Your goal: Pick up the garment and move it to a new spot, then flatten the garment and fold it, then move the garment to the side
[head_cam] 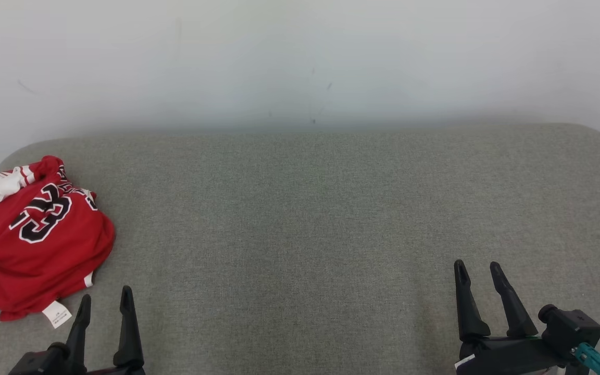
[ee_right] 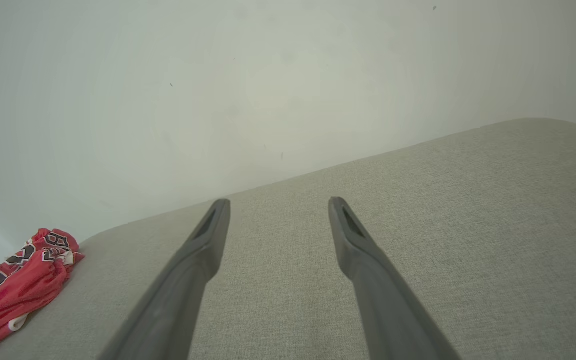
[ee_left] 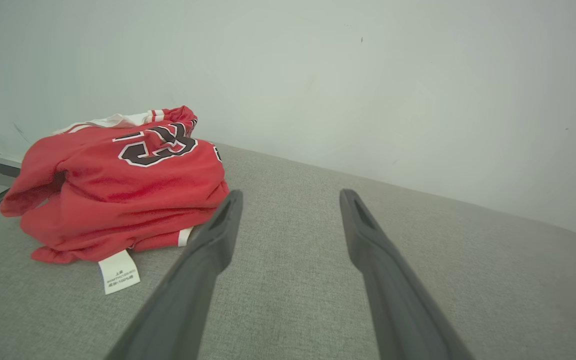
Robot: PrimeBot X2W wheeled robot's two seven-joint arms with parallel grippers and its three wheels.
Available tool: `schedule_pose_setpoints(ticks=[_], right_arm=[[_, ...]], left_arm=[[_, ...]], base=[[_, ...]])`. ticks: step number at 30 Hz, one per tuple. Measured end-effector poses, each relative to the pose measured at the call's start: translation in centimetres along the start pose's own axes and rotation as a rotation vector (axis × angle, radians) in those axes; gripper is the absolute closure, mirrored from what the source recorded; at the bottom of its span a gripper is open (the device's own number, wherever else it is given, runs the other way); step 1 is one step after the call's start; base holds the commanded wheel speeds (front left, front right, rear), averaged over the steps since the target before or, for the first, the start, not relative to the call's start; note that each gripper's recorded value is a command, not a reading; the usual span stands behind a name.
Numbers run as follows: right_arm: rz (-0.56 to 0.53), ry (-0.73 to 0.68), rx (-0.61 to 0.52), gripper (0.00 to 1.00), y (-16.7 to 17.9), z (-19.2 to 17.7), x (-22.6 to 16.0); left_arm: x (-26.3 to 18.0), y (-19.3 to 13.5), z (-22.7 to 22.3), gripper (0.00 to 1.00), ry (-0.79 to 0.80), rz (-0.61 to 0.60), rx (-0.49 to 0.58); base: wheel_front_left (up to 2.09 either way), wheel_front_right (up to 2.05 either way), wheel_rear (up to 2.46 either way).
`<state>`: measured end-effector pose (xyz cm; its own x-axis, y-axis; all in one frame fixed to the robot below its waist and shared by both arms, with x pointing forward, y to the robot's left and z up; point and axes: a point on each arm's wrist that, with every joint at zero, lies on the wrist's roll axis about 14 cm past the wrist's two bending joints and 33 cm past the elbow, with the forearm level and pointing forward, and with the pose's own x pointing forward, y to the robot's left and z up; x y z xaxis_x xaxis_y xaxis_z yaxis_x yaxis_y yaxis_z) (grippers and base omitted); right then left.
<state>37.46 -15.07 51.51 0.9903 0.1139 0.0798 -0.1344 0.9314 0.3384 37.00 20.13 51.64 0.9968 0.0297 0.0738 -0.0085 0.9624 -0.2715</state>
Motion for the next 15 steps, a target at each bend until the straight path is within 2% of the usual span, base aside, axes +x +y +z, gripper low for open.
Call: schedule_pose_setpoints(ticks=[15], right_arm=[[0.006,-0.022,-0.121,0.0,-0.22,0.43,-0.47]], left_arm=[[-0.47,-0.03,0.03,0.0,-0.014,-0.016,0.11]], base=[[0.0,0.0,0.0]])
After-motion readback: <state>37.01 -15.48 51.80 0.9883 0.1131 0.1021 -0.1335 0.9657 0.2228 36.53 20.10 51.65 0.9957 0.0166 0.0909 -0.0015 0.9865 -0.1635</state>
